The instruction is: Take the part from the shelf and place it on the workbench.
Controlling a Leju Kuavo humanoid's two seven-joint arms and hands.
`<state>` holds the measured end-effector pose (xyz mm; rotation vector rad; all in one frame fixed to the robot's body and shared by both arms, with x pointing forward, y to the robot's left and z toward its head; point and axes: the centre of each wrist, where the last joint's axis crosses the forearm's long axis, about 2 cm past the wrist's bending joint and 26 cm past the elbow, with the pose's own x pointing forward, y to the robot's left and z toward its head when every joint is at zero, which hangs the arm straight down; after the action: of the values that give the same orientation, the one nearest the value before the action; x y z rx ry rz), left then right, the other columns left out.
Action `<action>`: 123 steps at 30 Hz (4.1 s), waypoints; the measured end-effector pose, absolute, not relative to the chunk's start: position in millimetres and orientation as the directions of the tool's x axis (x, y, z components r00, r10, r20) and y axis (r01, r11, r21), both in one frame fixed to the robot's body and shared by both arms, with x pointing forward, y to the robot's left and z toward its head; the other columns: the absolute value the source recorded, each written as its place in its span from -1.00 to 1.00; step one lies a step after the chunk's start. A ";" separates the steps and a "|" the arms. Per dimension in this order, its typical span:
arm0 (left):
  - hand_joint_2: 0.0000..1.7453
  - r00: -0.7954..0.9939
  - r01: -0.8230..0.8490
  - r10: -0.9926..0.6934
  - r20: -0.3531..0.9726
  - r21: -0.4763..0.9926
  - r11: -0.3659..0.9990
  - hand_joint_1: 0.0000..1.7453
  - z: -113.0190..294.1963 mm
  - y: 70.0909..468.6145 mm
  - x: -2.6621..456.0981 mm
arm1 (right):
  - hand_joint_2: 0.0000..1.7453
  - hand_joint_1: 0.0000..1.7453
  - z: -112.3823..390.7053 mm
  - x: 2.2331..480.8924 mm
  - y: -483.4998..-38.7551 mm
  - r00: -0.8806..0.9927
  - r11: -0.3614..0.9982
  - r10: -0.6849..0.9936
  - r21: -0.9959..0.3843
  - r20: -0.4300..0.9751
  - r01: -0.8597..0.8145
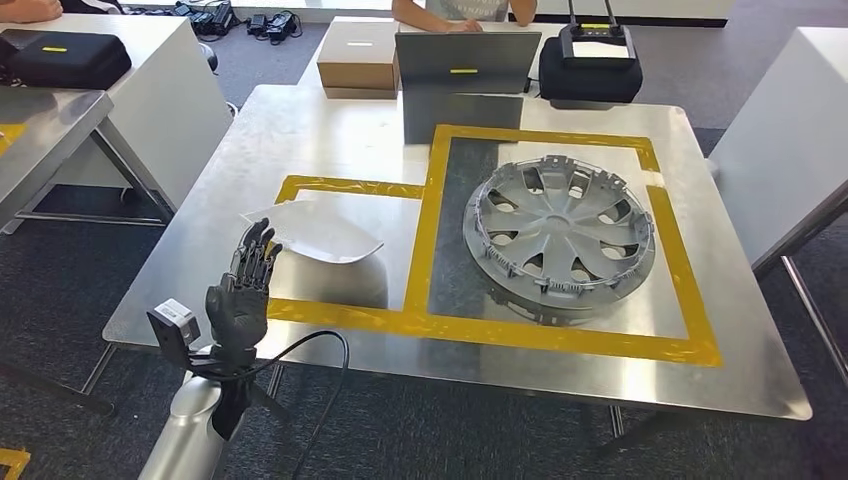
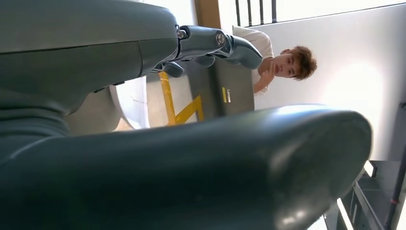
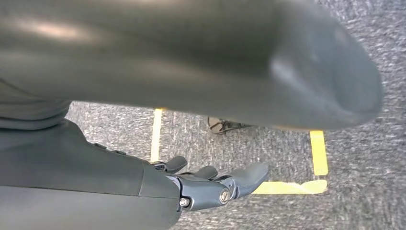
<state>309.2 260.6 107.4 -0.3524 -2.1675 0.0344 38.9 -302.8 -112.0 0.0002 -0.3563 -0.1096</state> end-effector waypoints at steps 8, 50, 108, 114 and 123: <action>-1.00 -0.531 0.234 0.272 0.802 -0.169 0.957 -1.00 102.0 265.5 306.1 | -1.00 -1.00 -111.9 39.5 -304.5 0.933 0.994 -0.103 0.017 0.346 0.104; -1.00 -0.091 0.129 0.184 0.979 -0.172 0.977 -1.00 -17.7 297.9 221.6 | -1.00 -1.00 -111.7 38.4 -314.7 0.929 0.992 -0.121 0.001 0.349 0.129; 1.00 0.926 -0.089 0.080 0.368 0.009 0.996 -1.00 -110.3 317.4 49.4 | 1.00 -1.00 -112.1 38.8 -293.3 0.971 0.994 -0.106 0.036 0.215 0.100; 1.00 0.933 -0.117 0.117 0.340 -0.019 0.993 -1.00 -110.8 308.4 48.7 | 1.00 -1.00 -112.5 35.7 -291.1 0.976 0.995 -0.096 0.036 0.197 0.091; 1.00 0.945 -0.118 0.128 0.302 -0.051 0.992 -1.00 -111.6 301.1 42.3 | 1.00 -1.00 -112.8 31.4 -292.3 0.978 0.995 -0.095 0.036 0.184 0.090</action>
<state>42.3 301.1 -111.6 -0.0325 -0.3101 0.1257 31.4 -292.3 -112.8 0.0278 -0.1863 -0.0933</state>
